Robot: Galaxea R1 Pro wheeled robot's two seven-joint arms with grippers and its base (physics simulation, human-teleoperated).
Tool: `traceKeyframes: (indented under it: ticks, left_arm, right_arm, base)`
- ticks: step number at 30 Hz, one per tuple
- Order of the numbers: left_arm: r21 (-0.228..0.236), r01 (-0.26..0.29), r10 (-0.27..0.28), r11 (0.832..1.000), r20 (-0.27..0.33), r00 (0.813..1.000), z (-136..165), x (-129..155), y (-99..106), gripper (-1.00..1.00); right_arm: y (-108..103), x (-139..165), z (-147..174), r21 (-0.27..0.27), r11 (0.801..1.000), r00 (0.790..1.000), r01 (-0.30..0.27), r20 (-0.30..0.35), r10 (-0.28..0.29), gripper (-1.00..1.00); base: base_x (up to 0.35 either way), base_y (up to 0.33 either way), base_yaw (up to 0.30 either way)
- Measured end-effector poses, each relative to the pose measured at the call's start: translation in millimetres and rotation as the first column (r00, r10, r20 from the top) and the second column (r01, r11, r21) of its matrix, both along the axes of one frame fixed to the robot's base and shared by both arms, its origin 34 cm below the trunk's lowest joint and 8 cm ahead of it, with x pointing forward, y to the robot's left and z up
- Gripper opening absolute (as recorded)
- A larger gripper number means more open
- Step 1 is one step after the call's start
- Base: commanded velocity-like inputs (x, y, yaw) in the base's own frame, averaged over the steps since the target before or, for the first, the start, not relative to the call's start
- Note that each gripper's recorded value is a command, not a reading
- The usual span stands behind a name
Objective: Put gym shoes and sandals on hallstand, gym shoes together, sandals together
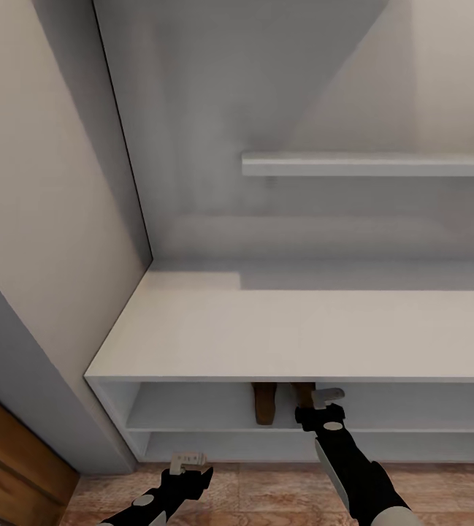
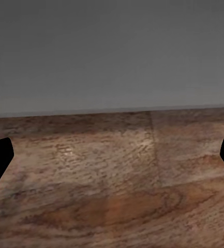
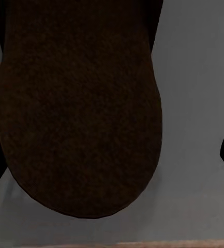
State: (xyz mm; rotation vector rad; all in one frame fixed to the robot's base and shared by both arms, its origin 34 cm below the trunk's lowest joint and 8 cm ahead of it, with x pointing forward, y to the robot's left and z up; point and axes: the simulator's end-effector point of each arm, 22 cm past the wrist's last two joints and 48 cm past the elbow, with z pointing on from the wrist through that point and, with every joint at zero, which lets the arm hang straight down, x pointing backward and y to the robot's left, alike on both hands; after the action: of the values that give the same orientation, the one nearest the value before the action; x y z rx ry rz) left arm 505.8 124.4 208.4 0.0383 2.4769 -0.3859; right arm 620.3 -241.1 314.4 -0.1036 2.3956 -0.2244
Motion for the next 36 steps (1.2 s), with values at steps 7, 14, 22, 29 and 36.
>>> traceKeyframes:
  ticks: [7,14,22,29,36]
  left_arm:
    - [-0.001,0.000,0.000,1.000,0.000,1.000,0,0,0,1.00]
    - [-0.001,0.000,0.000,1.000,0.000,1.000,0,0,-1,1.00]
    - [-0.001,0.000,0.000,1.000,0.000,1.000,0,0,-1,1.00]
    - [-0.001,0.001,-0.001,1.000,0.000,1.000,0,0,-1,1.00]
    - [-0.002,0.002,-0.002,1.000,0.000,1.000,0,0,-2,1.00]
  right_arm:
    - [0,0,0,0.000,1.000,1.000,0.000,0.000,0.000,1.00]
    - [0,0,0,0.000,1.000,1.000,0.000,0.000,0.000,1.00]
    - [0,0,0,0.001,1.000,1.000,0.000,-0.001,0.000,1.00]
    - [-1,-2,-3,0.000,1.000,1.000,0.001,-0.007,-0.001,1.00]
    - [-4,-10,-12,-0.005,1.000,1.000,0.003,-0.030,-0.003,1.00]
  base:
    - [-0.081,0.000,0.000]
    - [-0.272,-0.018,0.000]
    - [-0.320,-0.059,0.000]
    - [-0.332,-0.077,0.000]
    - [-0.322,-0.087,0.000]
